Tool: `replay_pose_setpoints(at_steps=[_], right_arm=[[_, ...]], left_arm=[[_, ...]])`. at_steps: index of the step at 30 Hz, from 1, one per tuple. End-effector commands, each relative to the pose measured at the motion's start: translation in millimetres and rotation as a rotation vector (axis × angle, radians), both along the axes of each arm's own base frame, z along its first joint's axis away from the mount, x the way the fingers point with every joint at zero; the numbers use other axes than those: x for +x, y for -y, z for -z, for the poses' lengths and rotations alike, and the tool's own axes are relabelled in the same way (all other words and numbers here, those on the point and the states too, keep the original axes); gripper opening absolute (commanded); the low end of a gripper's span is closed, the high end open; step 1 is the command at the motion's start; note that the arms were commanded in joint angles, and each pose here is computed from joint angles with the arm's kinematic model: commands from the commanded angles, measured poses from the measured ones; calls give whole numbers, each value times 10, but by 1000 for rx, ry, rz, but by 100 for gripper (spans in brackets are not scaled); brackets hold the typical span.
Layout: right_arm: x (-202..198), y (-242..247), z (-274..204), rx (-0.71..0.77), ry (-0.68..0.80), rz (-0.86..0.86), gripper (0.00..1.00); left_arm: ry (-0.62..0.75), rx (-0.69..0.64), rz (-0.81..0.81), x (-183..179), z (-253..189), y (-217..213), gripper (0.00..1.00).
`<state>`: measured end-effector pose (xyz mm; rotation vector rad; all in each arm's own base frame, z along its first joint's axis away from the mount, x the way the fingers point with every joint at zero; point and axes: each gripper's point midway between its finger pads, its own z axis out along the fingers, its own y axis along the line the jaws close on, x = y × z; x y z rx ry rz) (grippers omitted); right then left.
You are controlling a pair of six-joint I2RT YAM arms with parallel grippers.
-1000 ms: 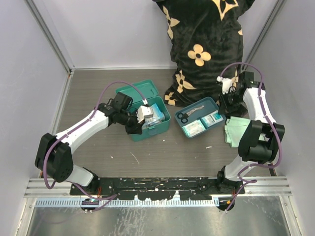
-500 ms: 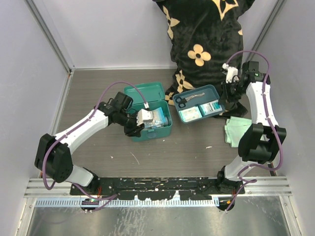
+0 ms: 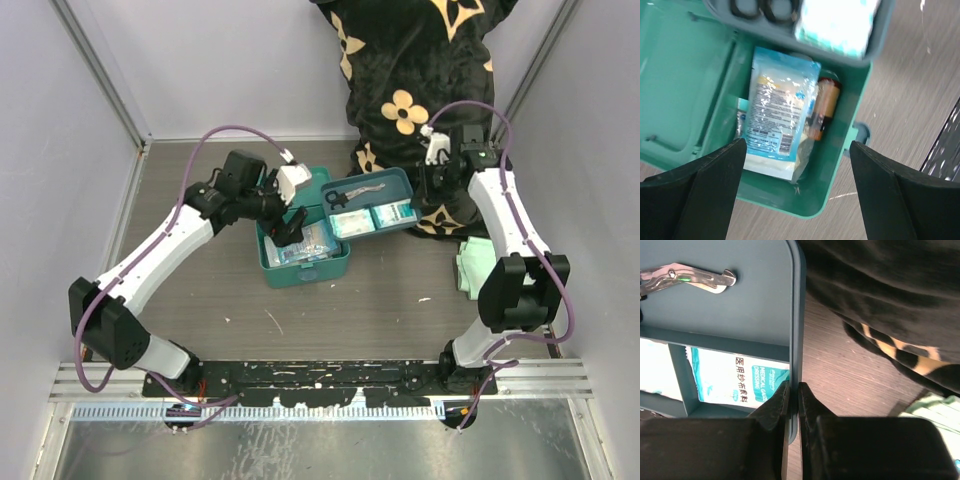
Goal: Organize the medicine kit
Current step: Place the medicine box compartment inside the medicine box.
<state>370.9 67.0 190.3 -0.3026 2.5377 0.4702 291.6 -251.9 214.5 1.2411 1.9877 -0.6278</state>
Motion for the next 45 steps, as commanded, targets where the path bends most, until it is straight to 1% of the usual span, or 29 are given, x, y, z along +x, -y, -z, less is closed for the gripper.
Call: replay_pose_setpoints(at_steps=[1,4,9,11,13,14,16,18,20,22,29,35,39,45], right_arm=[[75,-358,-313,90,114,25,1],[55,-555,-261,115,103,13,1],[24,-869,-261,172,103,-9,1],[11,-972,-294,203,108,-15,1],[7,-1050,-320,216,113,-18,1],[12,-1084,-326,221,117,-19,1],[7,-1145,-326,233,113,-18,1],[2,-1199,-316,241,106,-22,1],[6,-1241,-312,246,107,-20,1],[-9,-1297,-304,254,102,-24,1],[-67,-1399,-279,254,96,-42,1],[-107,-1461,-334,269,104,-61,1],[-196,-1599,-388,334,89,-126,1],[-284,-1670,-418,382,75,-171,1]], left_arm=[[-60,-120,-293,232,-415,33,85],[-124,-159,-410,276,-460,-13,83],[-239,-277,-531,365,-566,-59,79],[-283,-318,-588,429,-584,-119,75],[-327,-343,-650,514,-555,-210,69],[-371,-372,-681,548,-537,-238,66],[-437,-408,-717,595,-491,-281,58],[-472,-424,-734,619,-424,-299,50],[-492,-427,-743,631,-359,-303,46],[-509,-440,-745,652,-337,-301,44],[-543,-476,-767,711,-301,-356,44],[-576,-489,-779,718,-230,-369,27],[-576,-494,-779,714,-236,-377,16],[-567,-498,-793,661,-221,-457,0]])
